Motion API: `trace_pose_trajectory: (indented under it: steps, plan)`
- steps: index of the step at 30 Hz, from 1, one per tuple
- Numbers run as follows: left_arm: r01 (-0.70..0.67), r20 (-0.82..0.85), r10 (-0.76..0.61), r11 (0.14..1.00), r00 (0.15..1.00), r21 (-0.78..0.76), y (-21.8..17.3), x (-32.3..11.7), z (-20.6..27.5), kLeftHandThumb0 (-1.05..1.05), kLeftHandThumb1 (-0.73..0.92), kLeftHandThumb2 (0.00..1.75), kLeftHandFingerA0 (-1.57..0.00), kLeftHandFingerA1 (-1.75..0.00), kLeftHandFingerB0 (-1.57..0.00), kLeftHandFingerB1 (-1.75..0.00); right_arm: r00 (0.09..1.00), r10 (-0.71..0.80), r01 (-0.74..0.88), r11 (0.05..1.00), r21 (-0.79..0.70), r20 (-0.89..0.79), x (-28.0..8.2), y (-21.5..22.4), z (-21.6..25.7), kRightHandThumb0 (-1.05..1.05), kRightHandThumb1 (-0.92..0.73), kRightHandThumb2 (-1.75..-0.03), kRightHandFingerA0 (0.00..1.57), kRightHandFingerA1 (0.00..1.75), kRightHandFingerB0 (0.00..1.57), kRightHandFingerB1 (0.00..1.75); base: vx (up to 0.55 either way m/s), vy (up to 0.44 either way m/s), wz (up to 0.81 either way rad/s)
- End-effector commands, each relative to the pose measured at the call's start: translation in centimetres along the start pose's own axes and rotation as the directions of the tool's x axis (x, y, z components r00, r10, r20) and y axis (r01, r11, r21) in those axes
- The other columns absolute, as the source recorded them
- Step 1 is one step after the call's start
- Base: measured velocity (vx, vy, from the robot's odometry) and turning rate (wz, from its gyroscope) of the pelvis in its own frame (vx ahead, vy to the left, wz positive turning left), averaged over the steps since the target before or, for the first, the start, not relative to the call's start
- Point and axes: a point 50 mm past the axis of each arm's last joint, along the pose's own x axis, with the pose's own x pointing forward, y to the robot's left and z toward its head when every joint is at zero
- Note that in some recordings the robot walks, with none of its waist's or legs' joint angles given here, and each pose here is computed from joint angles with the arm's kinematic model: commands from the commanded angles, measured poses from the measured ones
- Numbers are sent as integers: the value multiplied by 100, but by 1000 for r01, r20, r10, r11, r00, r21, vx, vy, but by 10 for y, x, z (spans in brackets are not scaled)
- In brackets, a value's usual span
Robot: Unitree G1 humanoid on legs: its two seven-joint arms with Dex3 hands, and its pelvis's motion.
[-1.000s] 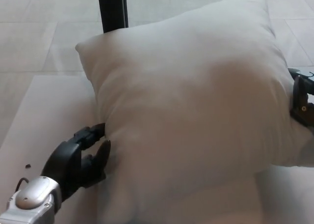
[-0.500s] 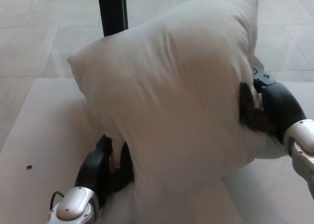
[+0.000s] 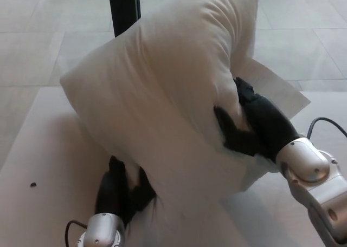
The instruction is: The robot uses its left hand to press on the left side of the pillow kept in the middle of the desk and uses its right hand to lift up and the right side of the pillow and turn it over
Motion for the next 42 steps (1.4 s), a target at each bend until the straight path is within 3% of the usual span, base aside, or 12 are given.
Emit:
trace_pose_trajectory:
  steps: [1, 2, 3, 6, 7, 10, 12, 13, 14, 15, 28, 42]
  plan:
    - [206, -206, -194, 978, 959, 41, -64, -10, -41, -105, 72, 112, 0, -21, 0, -17, 904, 423, -418, 904, 87, -55, -4, 99, -16, -98, -88, -67, 68, 106, 12, 42, 0, 0, 0]
    - [221, -217, -196, 970, 956, 97, -71, -12, -45, -95, 69, 101, -3, -39, 0, 0, 896, 440, -433, 896, 97, -66, -7, 110, -26, -91, -83, -66, 73, 128, 13, 43, 0, 0, 0]
    - [239, -223, -206, 962, 953, 131, -80, -16, -50, -105, 82, 118, -7, -37, 0, -12, 878, 463, -451, 885, 113, -119, -10, 120, -33, -93, -62, -104, 61, 94, 10, 52, 0, 0, 0]
    - [224, -221, -217, 974, 951, 8, -89, -22, -55, -105, 80, 114, -6, -31, 0, -8, 870, 477, -466, 878, 114, -123, -12, 127, -36, -99, -68, -107, 56, 84, 9, 49, 0, 0, 0]
    - [224, -224, -247, 967, 943, -125, -101, -28, -62, -105, 75, 108, 0, -15, 0, -10, 859, 496, -479, 867, 139, -128, -15, 138, -40, -85, -77, -63, 53, 86, 14, 45, 0, 0, 0]
    - [233, -215, -295, 933, 931, -274, -120, -32, -67, -105, 71, 105, 0, -14, 0, -14, 840, 518, -510, 856, 90, -164, -20, 158, -39, -83, -59, -96, 29, 69, 11, 52, 0, 0, 0]
    - [241, -230, -319, 919, 919, -312, -136, -39, -69, -105, 68, 104, 0, -29, 0, -13, 802, 555, -583, 807, -92, -220, -23, 176, -43, -76, -53, -90, 11, 61, 8, 54, 0, 0, 0]
    - [237, -240, -327, 910, 914, -340, -140, -42, -72, -94, 63, 103, 0, -29, 0, -21, 791, 569, -602, 790, -118, -226, -25, 181, -43, -70, -68, -61, 8, 65, 9, 51, 0, 0, 0]
    - [235, -237, -328, 907, 914, -350, -141, -43, -73, -93, 64, 103, 0, -27, 0, -20, 790, 572, -605, 785, -132, -219, -25, 182, -43, -70, -52, -88, 13, 62, 6, 54, 0, 0, 0]
    - [226, -237, -334, 894, 912, -387, -143, -45, -77, -105, 68, 102, 0, -12, 0, -13, 783, 586, -618, 773, -143, -209, -27, 186, -44, -66, -65, -60, 9, 62, 11, 51, 0, 0, 0]
    - [184, -275, -298, 908, 914, -376, -139, -52, -104, -93, 64, 103, 0, -28, 0, -21, 707, 660, -696, 584, -417, -255, -44, 216, -52, -62, -62, -57, 16, 81, 16, 60, 0, 0, 0]
    - [230, -293, -285, 950, 912, -210, -135, -52, -113, -96, 61, 92, -4, -50, 0, 0, 618, 740, -773, 510, -376, -267, -51, 221, -59, -61, -58, -57, 28, 72, 29, 62, 0, 0, 0]
